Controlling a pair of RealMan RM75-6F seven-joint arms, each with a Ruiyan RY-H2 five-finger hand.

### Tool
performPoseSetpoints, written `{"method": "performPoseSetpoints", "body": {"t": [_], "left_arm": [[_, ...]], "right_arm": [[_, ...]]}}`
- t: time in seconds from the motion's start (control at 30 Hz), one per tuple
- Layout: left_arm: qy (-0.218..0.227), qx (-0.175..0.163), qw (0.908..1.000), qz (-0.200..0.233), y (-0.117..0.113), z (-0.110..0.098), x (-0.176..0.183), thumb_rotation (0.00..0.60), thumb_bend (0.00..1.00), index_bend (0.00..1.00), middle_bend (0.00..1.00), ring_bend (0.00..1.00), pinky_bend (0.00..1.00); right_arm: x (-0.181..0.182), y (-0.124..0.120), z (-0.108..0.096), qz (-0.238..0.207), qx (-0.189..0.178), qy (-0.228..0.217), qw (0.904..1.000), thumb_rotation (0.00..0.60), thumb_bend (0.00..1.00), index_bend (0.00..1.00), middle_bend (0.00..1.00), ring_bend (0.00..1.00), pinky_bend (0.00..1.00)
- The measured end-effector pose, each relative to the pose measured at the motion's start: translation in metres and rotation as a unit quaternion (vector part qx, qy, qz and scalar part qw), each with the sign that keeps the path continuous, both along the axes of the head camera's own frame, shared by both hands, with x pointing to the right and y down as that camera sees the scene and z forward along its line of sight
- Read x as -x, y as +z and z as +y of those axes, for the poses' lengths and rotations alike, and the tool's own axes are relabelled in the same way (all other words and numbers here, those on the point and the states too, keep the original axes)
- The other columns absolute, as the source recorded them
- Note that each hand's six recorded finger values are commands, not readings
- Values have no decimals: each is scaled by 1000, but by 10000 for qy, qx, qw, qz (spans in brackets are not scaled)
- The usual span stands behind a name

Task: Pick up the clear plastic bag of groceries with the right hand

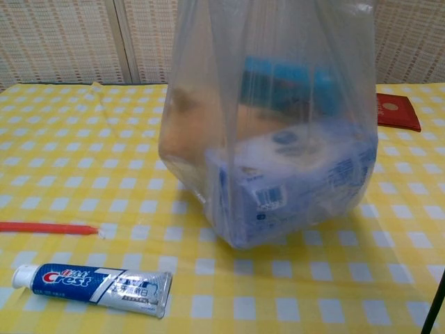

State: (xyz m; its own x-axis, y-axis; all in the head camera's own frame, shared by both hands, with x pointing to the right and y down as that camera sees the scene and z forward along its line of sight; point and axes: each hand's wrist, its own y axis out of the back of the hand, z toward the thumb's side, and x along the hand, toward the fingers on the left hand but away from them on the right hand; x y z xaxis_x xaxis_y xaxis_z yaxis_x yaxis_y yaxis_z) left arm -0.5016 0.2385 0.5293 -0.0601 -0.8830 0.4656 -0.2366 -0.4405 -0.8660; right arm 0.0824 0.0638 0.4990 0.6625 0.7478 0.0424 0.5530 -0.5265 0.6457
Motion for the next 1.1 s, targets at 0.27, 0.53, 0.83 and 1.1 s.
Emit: {"method": "performPoseSetpoints", "body": {"t": [0.27, 0.53, 0.83, 1.1], "left_arm": [[33, 30, 10000, -3, 1, 1, -2, 600, 225, 0, 0, 9, 0], [80, 66, 9999, 0, 3, 1, -4, 600, 224, 0, 0, 9, 0], [93, 121, 9999, -24, 6, 0, -6, 600, 226, 0, 0, 10, 0], [133, 195, 9997, -56, 10, 1, -9, 600, 224, 0, 0, 10, 0]], "right_arm": [[-8, 1, -9, -108, 616, 326, 9975, 600, 524, 722, 729, 857, 855], [-11, -33, -15, -453, 922, 405, 9939, 600, 524, 722, 731, 882, 892], [-31, -112, -26, -1374, 502, 419, 9884, 600, 524, 722, 731, 893, 908], [-44, -119, -26, -1339, 508, 456, 9886, 600, 524, 722, 731, 891, 908]]}}
